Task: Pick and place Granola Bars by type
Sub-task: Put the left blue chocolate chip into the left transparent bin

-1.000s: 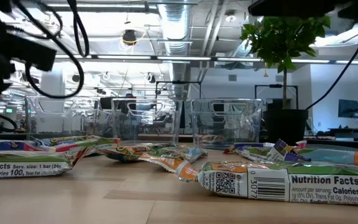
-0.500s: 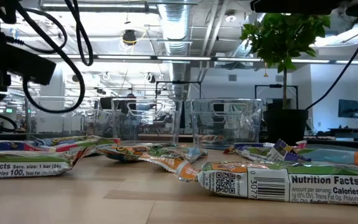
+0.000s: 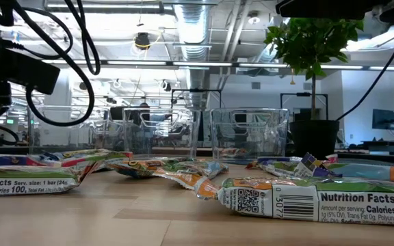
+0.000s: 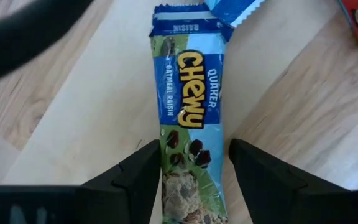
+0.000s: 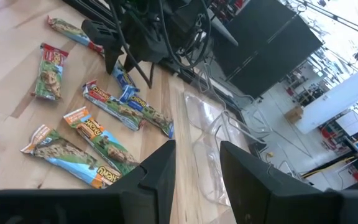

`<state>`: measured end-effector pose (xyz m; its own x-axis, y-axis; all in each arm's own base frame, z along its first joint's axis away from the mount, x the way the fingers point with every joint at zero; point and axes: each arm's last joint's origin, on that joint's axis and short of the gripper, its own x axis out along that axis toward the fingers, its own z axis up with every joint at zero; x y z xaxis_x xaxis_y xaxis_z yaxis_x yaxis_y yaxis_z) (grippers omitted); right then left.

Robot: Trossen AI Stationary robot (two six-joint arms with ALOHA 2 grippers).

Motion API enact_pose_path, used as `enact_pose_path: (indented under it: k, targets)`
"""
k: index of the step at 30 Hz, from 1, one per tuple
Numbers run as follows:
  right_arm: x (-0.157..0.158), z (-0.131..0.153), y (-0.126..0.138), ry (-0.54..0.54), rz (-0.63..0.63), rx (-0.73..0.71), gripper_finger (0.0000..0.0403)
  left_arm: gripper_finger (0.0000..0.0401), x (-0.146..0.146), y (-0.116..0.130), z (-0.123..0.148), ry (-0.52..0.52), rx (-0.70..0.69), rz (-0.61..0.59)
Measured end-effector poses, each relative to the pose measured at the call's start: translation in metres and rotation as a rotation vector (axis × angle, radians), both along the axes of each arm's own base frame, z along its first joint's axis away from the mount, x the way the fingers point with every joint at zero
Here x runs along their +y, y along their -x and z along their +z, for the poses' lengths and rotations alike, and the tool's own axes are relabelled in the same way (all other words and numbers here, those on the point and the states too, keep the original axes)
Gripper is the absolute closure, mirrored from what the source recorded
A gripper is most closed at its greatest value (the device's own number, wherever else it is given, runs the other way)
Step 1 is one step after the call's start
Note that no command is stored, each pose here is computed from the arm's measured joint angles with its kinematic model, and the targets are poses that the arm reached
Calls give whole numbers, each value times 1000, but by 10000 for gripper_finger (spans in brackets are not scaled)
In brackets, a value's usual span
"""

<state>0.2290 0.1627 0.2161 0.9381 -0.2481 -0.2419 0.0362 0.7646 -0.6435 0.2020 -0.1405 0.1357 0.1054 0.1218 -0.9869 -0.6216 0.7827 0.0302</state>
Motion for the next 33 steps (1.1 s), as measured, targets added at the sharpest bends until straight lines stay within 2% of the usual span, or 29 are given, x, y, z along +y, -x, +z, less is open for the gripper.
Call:
enact_pose_path:
  k: [10, 20, 28, 33]
  targets:
    - [0, -1, 0, 4, 0, 5, 285, 293, 0, 0, 0, -1, 4, -19]
    - [0, -1, 0, 11, 0, 13, 285, 296, -1, -1, 3, -12, 10, -9]
    - [-1, -2, 1, 17, -1, 22, 285, 313, -3, -10, 25, -121, -19, -1]
    - [-1, -2, 1, 17, 0, 22, 285, 314, -5, -16, 48, -189, -36, 4]
